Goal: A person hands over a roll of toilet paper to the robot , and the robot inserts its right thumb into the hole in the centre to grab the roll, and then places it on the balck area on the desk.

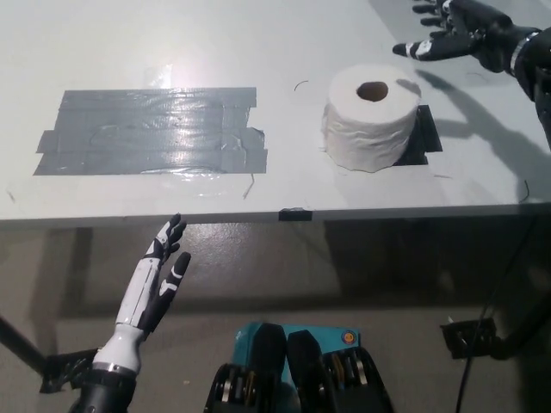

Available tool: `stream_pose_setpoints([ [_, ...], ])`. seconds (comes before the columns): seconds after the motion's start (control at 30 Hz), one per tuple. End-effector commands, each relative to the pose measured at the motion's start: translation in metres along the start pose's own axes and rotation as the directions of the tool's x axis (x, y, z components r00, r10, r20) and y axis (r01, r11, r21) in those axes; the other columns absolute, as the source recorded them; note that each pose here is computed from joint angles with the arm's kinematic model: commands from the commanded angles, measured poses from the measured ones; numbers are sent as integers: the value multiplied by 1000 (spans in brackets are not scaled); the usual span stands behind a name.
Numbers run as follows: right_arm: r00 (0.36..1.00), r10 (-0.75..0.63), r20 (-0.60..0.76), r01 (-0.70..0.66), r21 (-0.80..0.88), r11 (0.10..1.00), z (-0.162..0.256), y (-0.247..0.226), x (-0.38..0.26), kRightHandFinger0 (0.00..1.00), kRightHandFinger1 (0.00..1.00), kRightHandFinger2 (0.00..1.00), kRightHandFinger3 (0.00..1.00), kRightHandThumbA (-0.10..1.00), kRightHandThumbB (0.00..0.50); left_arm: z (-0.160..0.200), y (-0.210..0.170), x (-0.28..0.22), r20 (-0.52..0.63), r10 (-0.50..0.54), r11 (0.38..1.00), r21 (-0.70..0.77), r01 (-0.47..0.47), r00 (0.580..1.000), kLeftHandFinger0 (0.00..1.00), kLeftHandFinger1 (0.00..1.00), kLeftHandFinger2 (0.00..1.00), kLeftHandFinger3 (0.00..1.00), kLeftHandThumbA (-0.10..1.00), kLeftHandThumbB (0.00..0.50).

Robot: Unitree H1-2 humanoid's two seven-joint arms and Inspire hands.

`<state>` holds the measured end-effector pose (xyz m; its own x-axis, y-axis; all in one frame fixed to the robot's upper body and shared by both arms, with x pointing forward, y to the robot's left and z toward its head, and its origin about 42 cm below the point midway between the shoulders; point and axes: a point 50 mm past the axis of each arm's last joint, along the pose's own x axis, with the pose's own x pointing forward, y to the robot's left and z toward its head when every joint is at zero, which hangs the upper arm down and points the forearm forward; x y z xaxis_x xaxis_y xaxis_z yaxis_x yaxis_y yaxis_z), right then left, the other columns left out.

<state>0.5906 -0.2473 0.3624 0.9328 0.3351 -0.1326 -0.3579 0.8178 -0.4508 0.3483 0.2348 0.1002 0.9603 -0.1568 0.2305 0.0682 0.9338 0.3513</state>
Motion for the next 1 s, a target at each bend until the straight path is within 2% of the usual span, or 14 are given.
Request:
stream_pose_setpoints([
  [0.0, 959, -132, 252, 137, -2, 991, 74, -41, -12, 1000, 1000, 1000, 1000, 893, 403, 11, 7, 10, 68, 38, 999, -2, -38, 997, 1000, 1000, 1000, 1000, 966, 47],
  [0.03, 945, -160, 284, 170, -9, 985, 81, -46, -16, 1000, 1000, 1000, 1000, 924, 422, 12, 7, 13, 70, 41, 999, -2, -41, 997, 1000, 1000, 1000, 1000, 970, 57],
  [0.07, 918, -209, 337, 224, -8, 974, 94, -53, -25, 1000, 1000, 1000, 1000, 935, 406, 14, 7, 14, 71, 44, 999, -1, -44, 996, 1000, 1000, 1000, 1000, 982, 62],
  [0.13, 880, -219, 421, 233, 19, 972, 113, -57, -37, 1000, 1000, 1000, 1000, 947, 399, 17, 10, 18, 80, 49, 999, 0, -49, 996, 1000, 1000, 1000, 1000, 990, 67],
  [0.17, 859, -228, 458, 239, 33, 970, 123, -57, -47, 1000, 1000, 1000, 1000, 959, 416, 18, 12, 20, 90, 49, 999, 4, -49, 995, 1000, 1000, 1000, 1000, 991, 60],
  [0.2, 807, -256, 533, 260, 69, 963, 135, -52, -68, 1000, 1000, 1000, 1000, 958, 403, 20, 14, 24, 101, 51, 999, 9, -52, 994, 1000, 1000, 1000, 1000, 996, 67],
  [0.23, 783, -268, 561, 269, 83, 960, 138, -50, -77, 1000, 1000, 1000, 1000, 957, 400, 20, 15, 25, 103, 51, 999, 10, -52, 993, 1000, 1000, 1000, 1000, 998, 68],
  [0.3, 667, -315, 675, 276, 169, 946, 147, -34, -119, 1000, 1000, 1000, 1000, 942, 368, 23, 13, 31, 108, 55, 998, -2, -55, 993, 1000, 1000, 1000, 1000, 1000, 73],
  [0.33, 613, -326, 719, 255, 210, 944, 147, -24, -139, 1000, 1000, 1000, 1000, 922, 376, 24, 12, 32, 107, 57, 998, -11, -56, 993, 1000, 1000, 1000, 1000, 1000, 85],
  [0.43, 530, -324, 784, 189, 263, 946, 136, 11, -184, 1000, 1000, 1000, 1000, 911, 382, 24, 13, 32, 98, 60, 998, -21, -59, 993, 1000, 1000, 1000, 1000, 1000, 100],
  [0.63, 447, -287, 847, 100, 271, 957, 105, 64, -239, 1000, 1000, 1000, 1000, 887, 358, 22, 12, 25, 93, 58, 998, -22, -56, 994, 1000, 1000, 1000, 1000, 1000, 122],
  [0.7, 399, -304, 865, 114, 282, 953, 86, 86, -262, 1000, 1000, 1000, 1000, 985, 371, 20, 10, 21, 87, 57, 998, -24, -56, 995, 1000, 1000, 1000, 1000, 1000, 125],
  [0.87, 397, -313, 863, 117, 290, 950, 55, 117, -293, 1000, 1000, 1000, 1000, 1000, 323, 13, 5, 10, 62, 50, 998, -27, -48, 997, 1000, 1000, 1000, 1000, 1000, 127],
  [0.97, 420, -339, 842, 123, 318, 940, 33, 136, -309, 1000, 1000, 1000, 1000, 1000, 324, 8, 3, 4, 45, 42, 999, -31, -40, 998, 1000, 1000, 1000, 1000, 1000, 119],
])
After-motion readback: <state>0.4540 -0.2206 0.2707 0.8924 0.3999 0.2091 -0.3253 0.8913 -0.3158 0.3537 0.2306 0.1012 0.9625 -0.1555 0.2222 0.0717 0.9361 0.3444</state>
